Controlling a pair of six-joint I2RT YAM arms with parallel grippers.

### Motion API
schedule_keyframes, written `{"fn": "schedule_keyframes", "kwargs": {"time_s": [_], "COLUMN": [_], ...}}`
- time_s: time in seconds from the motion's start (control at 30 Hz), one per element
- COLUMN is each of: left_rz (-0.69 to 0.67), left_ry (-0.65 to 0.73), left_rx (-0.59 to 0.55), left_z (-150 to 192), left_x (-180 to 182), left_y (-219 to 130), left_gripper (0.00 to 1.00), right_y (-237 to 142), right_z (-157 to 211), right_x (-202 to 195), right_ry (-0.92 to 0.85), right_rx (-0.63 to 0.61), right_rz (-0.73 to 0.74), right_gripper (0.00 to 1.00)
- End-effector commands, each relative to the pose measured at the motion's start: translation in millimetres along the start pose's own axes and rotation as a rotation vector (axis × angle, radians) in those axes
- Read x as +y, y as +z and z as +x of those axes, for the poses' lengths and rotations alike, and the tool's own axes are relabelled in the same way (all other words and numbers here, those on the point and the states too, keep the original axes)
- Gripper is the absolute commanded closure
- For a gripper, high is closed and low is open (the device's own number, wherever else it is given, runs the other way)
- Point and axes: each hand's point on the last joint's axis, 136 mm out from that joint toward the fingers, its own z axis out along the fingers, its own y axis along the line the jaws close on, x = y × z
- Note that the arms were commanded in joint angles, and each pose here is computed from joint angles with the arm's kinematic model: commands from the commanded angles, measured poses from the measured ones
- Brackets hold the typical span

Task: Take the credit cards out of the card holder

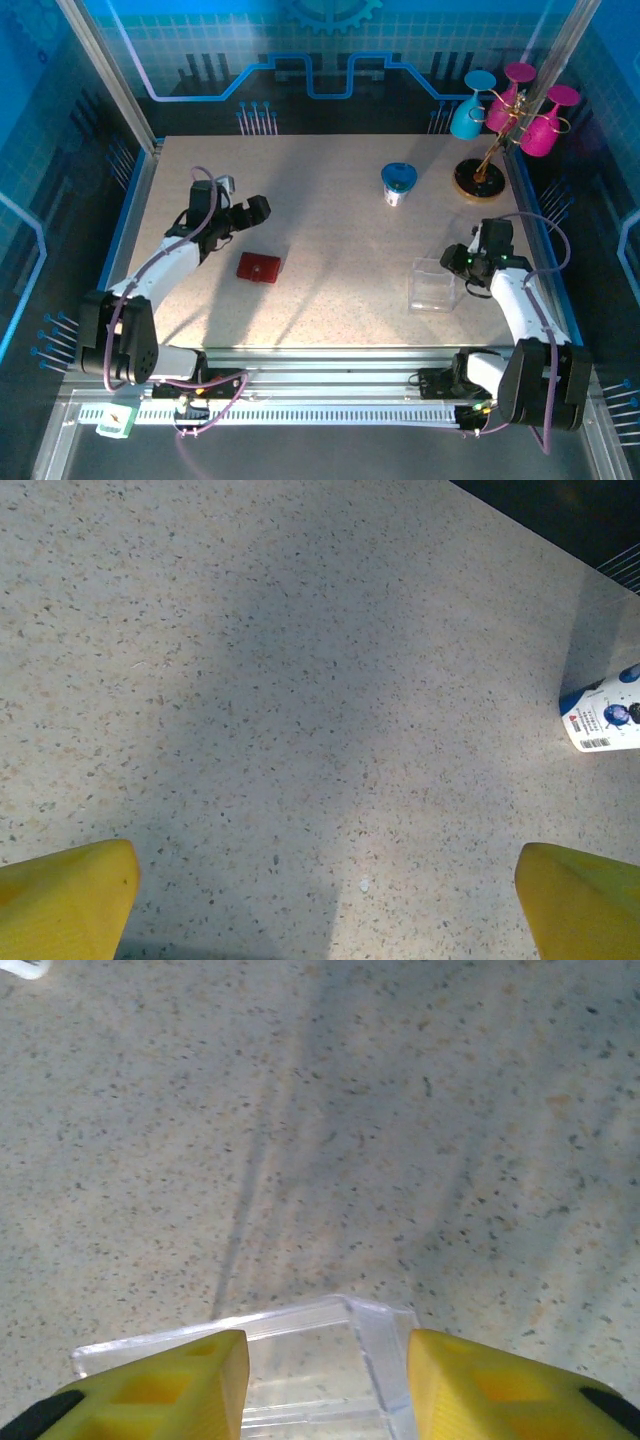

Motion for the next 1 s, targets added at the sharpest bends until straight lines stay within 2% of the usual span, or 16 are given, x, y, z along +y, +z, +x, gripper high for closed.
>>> {"fn": "schedule_keyframes", "kwargs": {"time_s": [0.0, 0.33, 0.77, 0.97], "left_rz": [0.039, 0.048, 0.078, 0.077], "left_ry": [-0.038, -0.069, -0.117, -0.121], "left_rx": [0.008, 0.025, 0.043, 0.053], "left_z": [-6, -7, -14, -16], "left_x": [-12, -13, -17, -19], "left_y": [2, 12, 24, 24], "left_gripper": [0.02, 0.02, 0.02, 0.02], "right_y": [3, 12, 18, 22], "right_z": [6, 8, 4, 5], "right_x": [-10, -12, -14, -12], "right_ry": [0.026, 0.001, -0.025, -0.03], "right_rx": [0.01, 0.017, 0.001, 0.007], "right_rz": [0.024, 0.017, 0.023, 0.012], "right_gripper": [0.55, 0.71, 0.74, 0.81]}}
